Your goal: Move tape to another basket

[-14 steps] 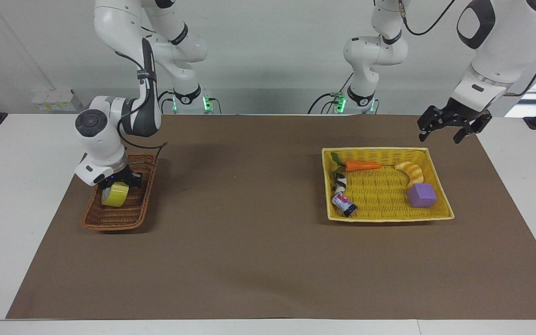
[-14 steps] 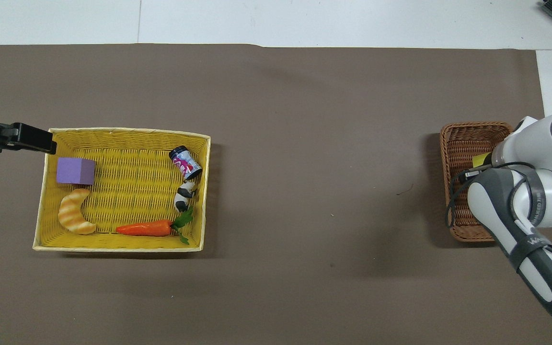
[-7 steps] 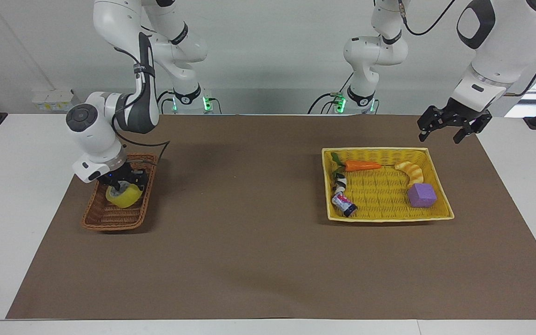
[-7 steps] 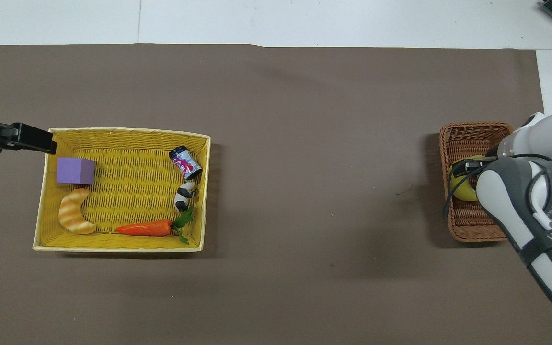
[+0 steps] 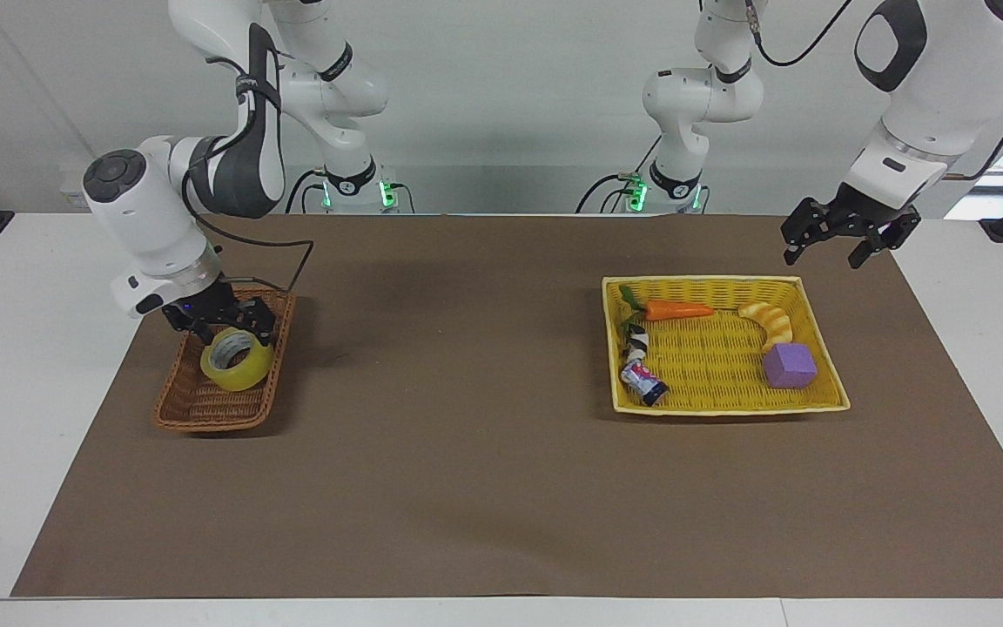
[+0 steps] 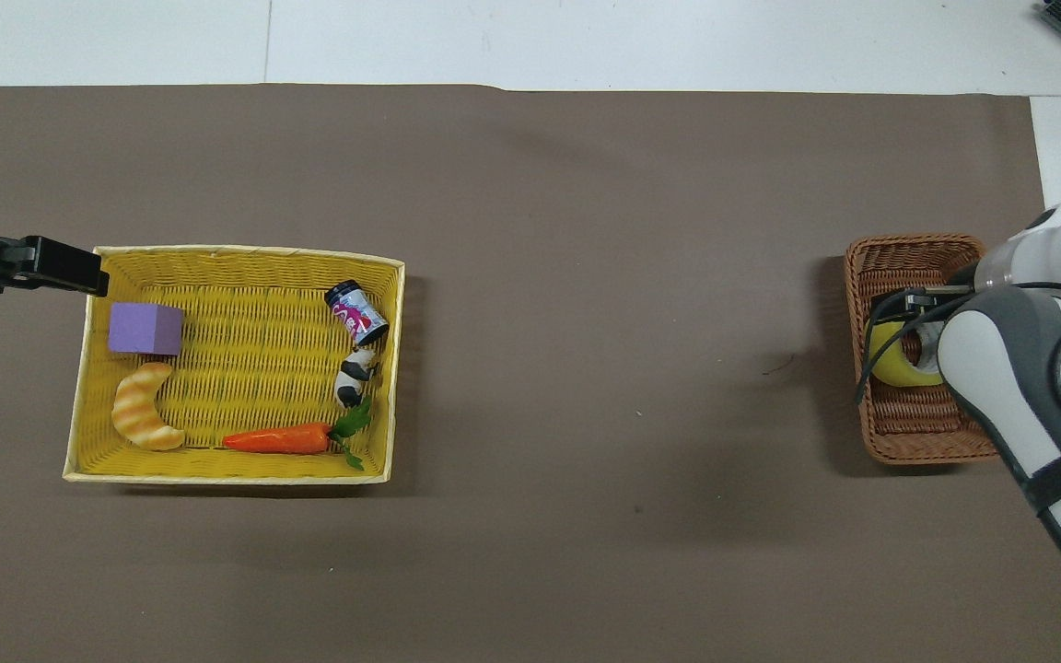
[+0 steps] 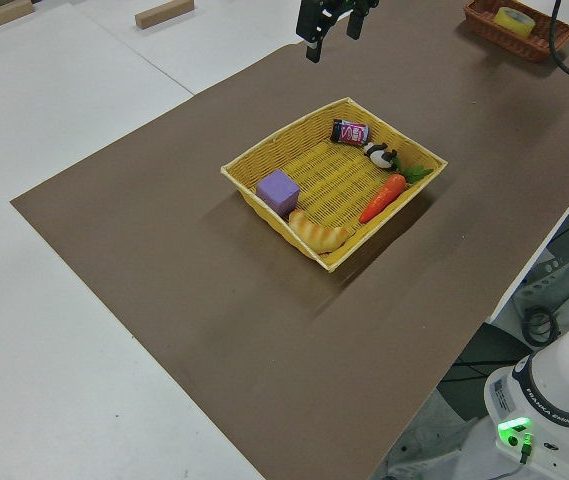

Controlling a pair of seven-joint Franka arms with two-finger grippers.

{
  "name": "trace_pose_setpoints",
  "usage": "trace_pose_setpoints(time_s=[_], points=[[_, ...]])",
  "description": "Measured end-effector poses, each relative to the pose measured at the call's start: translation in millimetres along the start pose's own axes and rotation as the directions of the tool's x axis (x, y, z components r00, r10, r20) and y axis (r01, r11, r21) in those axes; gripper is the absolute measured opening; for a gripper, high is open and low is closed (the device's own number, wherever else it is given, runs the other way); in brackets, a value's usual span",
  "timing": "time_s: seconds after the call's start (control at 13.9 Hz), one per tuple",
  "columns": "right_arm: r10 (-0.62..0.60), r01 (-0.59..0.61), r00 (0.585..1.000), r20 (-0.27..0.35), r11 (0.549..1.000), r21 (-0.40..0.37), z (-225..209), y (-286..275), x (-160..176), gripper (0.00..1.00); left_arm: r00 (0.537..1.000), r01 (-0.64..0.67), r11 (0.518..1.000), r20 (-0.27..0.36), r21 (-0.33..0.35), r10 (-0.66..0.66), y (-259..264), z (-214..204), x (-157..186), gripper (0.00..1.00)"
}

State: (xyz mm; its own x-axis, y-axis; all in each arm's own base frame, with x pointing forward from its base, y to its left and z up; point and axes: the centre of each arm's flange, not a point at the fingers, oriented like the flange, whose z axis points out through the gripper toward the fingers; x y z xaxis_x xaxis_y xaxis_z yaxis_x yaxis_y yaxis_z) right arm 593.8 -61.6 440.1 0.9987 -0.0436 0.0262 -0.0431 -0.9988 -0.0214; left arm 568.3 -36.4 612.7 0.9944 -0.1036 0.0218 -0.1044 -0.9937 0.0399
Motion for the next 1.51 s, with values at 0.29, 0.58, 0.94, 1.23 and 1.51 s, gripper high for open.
trace_pose_setpoints(time_s=[0.29, 0.58, 0.94, 1.23, 1.51], points=[[0.026, -0.026, 1.000, -0.004, 1.000, -0.017, -27, -43, -4, 1.00, 1.000, 0.000, 1.000, 0.000, 0.000, 0.000, 0, 0, 0, 1.00], [0.058, -0.058, 0.998, -0.004, 0.998, -0.016, -66, -73, -20, 1.00, 1.000, 0.000, 1.000, 0.000, 0.000, 0.000, 0, 0, 0, 1.00], [0.118, -0.118, 0.993, -0.029, 0.993, 0.000, -170, -56, -58, 1.00, 1.000, 0.000, 1.000, 0.000, 0.000, 0.000, 0, 0, 0, 1.00], [0.141, -0.141, 0.990, -0.011, 0.990, -0.002, -232, -51, -76, 1.00, 1.000, 0.000, 1.000, 0.000, 0.000, 0.000, 0, 0, 0, 1.00], [0.151, -0.151, 0.988, 0.043, 0.988, -0.011, -218, -42, -81, 1.00, 1.000, 0.000, 1.000, 0.000, 0.000, 0.000, 0, 0, 0, 1.00]])
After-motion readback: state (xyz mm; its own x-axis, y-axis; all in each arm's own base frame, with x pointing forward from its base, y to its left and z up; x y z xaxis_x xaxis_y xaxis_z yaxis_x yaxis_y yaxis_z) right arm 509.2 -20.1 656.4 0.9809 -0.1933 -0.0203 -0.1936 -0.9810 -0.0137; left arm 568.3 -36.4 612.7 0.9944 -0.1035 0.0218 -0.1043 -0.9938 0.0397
